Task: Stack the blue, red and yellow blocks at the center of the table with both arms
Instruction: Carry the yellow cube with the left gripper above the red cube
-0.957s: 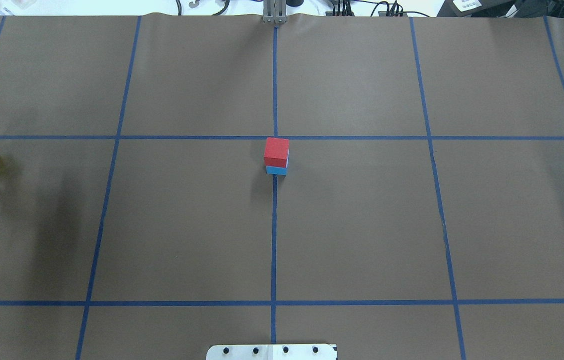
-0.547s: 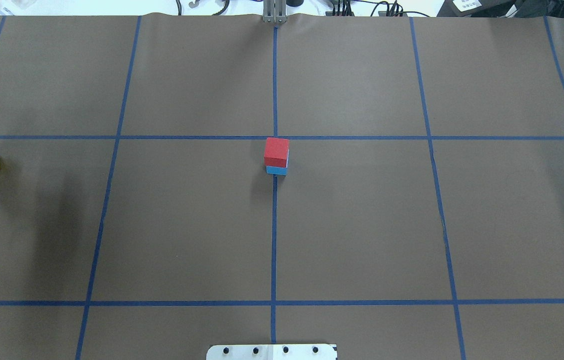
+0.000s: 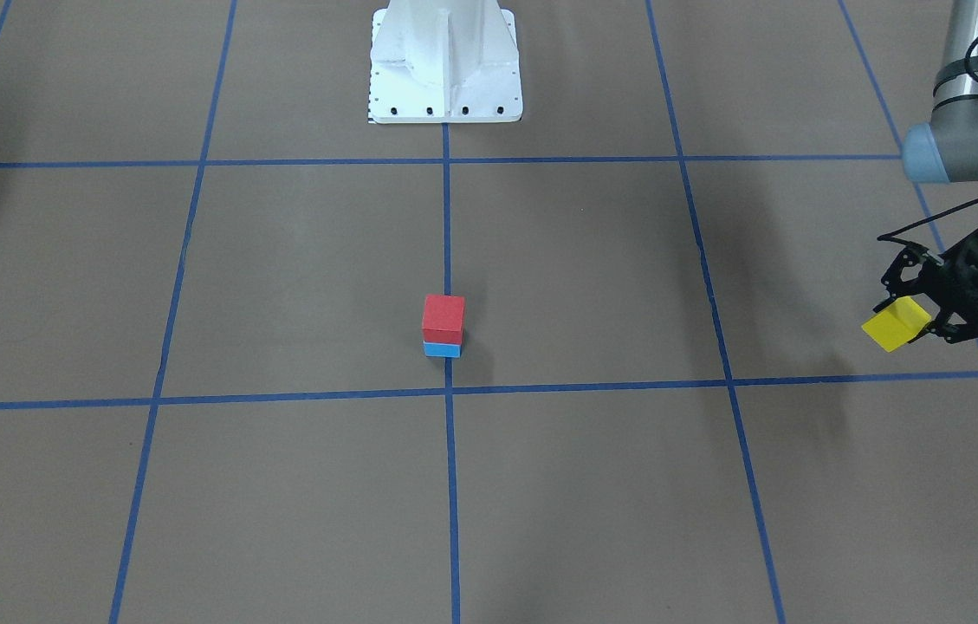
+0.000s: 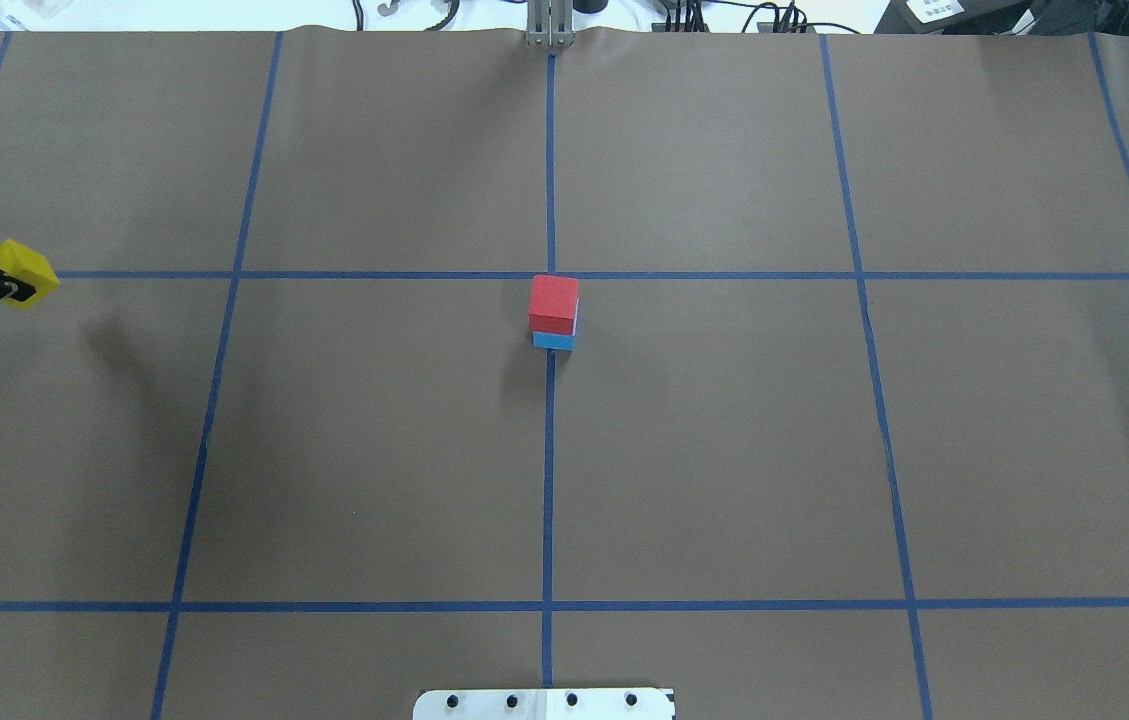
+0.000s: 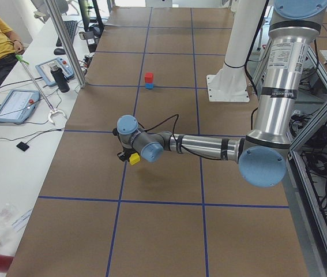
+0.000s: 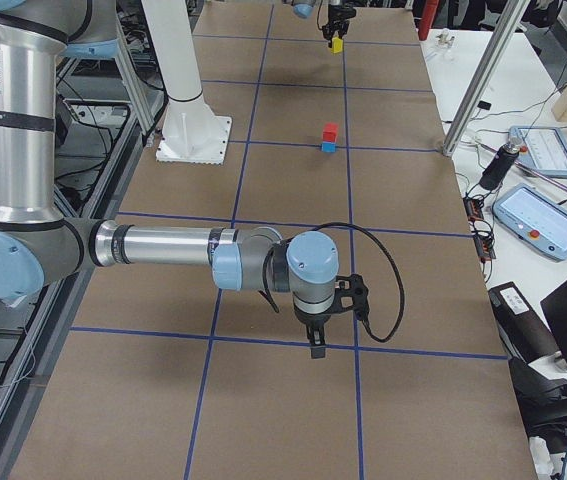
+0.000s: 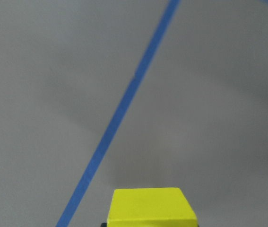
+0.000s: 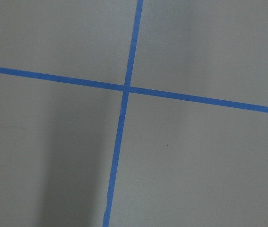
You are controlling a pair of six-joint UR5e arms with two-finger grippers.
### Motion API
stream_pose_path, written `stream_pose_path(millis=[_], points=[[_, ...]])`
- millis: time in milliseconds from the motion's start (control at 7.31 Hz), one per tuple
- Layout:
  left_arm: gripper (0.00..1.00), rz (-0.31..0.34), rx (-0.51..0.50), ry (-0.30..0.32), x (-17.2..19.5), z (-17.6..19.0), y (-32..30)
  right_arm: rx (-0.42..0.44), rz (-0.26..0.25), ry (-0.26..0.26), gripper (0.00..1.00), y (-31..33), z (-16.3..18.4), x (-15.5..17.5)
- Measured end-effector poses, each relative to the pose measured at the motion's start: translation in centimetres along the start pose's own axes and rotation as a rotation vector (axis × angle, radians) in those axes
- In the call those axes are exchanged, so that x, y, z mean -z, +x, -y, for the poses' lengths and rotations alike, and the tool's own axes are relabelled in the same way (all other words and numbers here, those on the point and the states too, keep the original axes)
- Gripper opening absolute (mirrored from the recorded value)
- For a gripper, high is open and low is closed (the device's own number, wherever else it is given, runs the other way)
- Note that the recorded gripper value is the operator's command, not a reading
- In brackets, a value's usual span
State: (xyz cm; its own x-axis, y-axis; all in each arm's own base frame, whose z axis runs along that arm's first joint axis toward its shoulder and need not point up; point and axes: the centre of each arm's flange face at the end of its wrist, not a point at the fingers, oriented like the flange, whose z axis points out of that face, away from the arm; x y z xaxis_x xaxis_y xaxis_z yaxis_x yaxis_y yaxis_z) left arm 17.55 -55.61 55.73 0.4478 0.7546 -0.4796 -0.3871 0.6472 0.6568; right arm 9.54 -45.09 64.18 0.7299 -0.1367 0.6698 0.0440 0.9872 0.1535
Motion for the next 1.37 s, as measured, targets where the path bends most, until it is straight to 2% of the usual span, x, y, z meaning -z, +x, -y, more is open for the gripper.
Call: stream_pose_path(millis=[274, 547, 684, 957, 1231, 1368], points=[[0.00, -0.019, 0.269, 0.068, 0.6, 8.7, 4.1, 0.000, 0.001, -0.001, 1.00, 0.0, -0.1, -0.1], [0.00, -0.025, 0.431, 0.070, -1.6, 18.8, 11.9, -0.003, 0.001, -0.005, 1.00, 0.2, -0.4, -0.2], [0.00, -0.018, 0.482, 0.044, -1.7, 23.4, 16.2, -0.005, 0.001, -0.007, 1.00, 0.2, -0.5, -0.3], [0.00, 0.028, 0.563, -0.049, -0.2, 32.1, 26.6, -0.006, 0.001, -0.008, 1.00, 0.2, -0.6, -0.4], [0.00, 0.043, 0.659, -0.087, 0.8, 37.7, 36.0, -0.006, 0.001, -0.008, 1.00, 0.2, -0.6, -0.4], [0.00, 0.058, 0.695, -0.097, -0.4, 39.7, 40.3, -0.006, 0.001, -0.008, 1.00, 0.2, -0.6, -0.4]])
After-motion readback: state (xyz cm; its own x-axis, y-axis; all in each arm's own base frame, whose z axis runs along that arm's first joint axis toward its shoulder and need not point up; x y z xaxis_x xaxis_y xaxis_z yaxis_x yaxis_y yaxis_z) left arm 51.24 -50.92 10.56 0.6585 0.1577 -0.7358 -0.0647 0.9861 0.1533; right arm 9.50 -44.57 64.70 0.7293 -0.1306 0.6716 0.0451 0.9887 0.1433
